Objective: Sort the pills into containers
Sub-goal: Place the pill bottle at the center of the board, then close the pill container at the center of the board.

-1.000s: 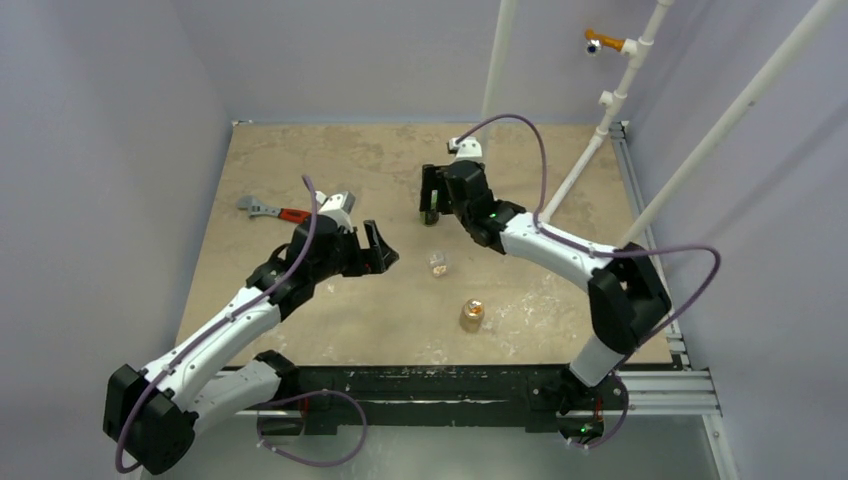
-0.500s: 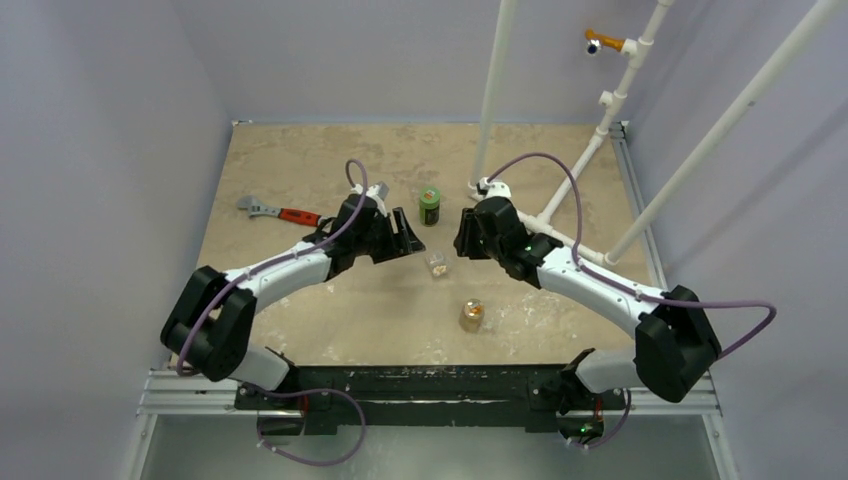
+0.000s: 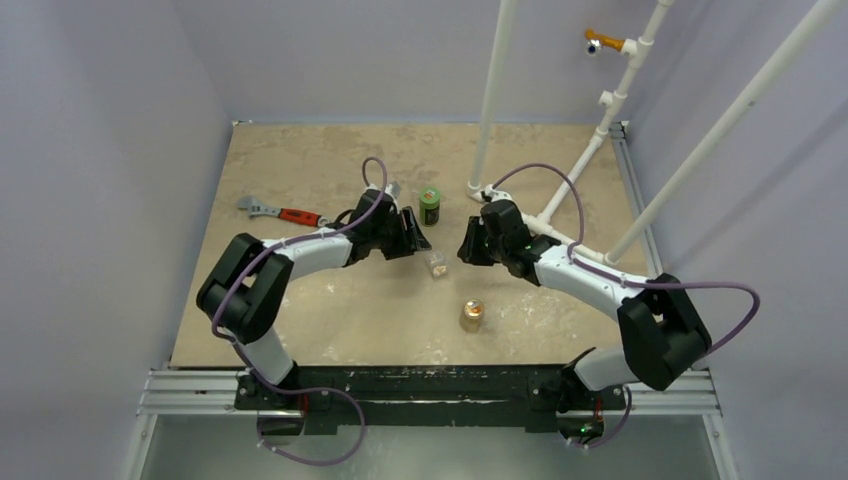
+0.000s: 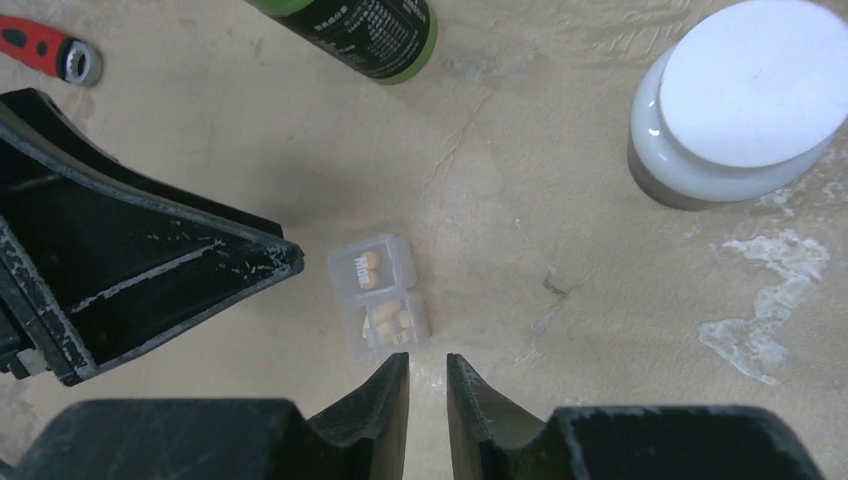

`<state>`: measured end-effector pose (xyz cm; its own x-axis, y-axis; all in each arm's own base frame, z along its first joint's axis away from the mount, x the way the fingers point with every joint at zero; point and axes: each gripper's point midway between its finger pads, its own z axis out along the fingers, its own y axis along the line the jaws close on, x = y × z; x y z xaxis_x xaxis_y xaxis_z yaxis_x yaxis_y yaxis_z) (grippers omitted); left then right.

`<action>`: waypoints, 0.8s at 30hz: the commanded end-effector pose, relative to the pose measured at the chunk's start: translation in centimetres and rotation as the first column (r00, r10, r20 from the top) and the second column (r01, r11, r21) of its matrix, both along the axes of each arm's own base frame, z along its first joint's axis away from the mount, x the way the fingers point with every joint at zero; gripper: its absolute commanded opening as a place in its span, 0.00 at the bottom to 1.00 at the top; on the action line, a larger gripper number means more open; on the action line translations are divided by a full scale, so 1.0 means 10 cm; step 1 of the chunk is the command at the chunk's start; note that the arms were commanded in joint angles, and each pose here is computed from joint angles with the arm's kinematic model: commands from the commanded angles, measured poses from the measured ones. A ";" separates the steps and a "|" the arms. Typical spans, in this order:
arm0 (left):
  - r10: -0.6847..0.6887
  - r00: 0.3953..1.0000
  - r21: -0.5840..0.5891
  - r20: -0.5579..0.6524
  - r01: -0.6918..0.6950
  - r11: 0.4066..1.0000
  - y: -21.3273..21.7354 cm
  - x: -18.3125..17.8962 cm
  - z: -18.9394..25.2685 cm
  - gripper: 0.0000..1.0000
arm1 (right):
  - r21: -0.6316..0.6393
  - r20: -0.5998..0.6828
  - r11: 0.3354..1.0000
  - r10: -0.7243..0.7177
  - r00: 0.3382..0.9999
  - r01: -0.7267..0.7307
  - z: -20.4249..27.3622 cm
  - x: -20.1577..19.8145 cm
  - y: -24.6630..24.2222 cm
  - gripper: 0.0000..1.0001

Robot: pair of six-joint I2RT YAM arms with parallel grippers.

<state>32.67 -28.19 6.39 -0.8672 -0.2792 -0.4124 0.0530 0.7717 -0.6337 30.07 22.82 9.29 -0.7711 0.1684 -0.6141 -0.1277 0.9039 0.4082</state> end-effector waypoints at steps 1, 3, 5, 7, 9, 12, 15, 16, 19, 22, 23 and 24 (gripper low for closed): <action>-0.007 0.999 -0.029 0.032 0.008 1.000 -0.15 0.11 0.11 0.51 | 0.056 0.000 0.998 0.029 1.000 -0.029 -0.01 0.00 0.11 0.20; -0.009 1.000 -0.020 0.023 0.010 1.000 -0.18 0.10 0.07 0.50 | 0.056 -0.009 0.998 0.036 0.999 -0.036 -0.05 -0.01 0.13 0.19; -0.009 1.000 -0.015 0.019 0.010 1.000 -0.20 0.09 0.04 0.49 | 0.057 -0.013 0.998 0.041 0.999 -0.040 -0.08 -0.01 0.13 0.19; -0.009 1.000 -0.008 0.018 0.009 1.000 -0.22 0.09 0.02 0.48 | 0.058 -0.019 0.997 0.044 0.999 -0.042 -0.11 -0.02 0.14 0.19; -0.016 1.000 -0.001 0.007 0.016 1.000 -0.24 0.08 0.00 0.47 | 0.055 -0.024 0.998 0.044 0.999 -0.043 -0.13 -0.02 0.14 0.19; -0.010 1.000 0.032 -0.018 0.011 0.999 -0.24 0.05 -0.07 0.44 | 0.053 -0.027 0.998 0.045 0.999 -0.044 -0.15 -0.02 0.14 0.19; 0.000 0.999 0.066 -0.050 0.004 0.998 -0.20 0.01 -0.16 0.42 | 0.057 -0.026 0.997 0.047 0.999 -0.045 -0.15 -0.01 0.16 0.19; 0.002 0.998 0.075 -0.056 0.002 0.997 -0.19 0.01 -0.17 0.42 | 0.057 -0.026 0.997 0.049 0.998 -0.048 -0.16 -0.01 0.16 0.19; 0.013 0.998 0.094 -0.068 -0.007 0.996 -0.17 0.00 -0.22 0.40 | 0.067 -0.028 0.996 0.059 0.998 -0.057 -0.17 -0.01 0.19 0.19; 0.013 0.997 0.095 -0.072 -0.006 0.995 -0.17 0.00 -0.24 0.40 | 0.073 -0.034 0.995 0.067 0.997 -0.065 -0.20 -0.03 0.20 0.20; 0.012 0.997 0.095 -0.074 -0.005 0.995 -0.18 0.01 -0.24 0.40 | 0.072 -0.036 0.995 0.068 0.997 -0.065 -0.21 -0.03 0.20 0.20; 0.010 0.997 0.097 -0.076 -0.003 0.995 -0.19 0.00 -0.25 0.40 | 0.071 -0.040 0.995 0.069 0.997 -0.066 -0.22 -0.03 0.20 0.20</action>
<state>31.74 -29.39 3.12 -0.9046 -0.2331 -0.3568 0.0039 0.8326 -0.5539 29.61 24.25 7.15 -0.8075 0.1461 -0.5715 -0.1588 0.8792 0.4492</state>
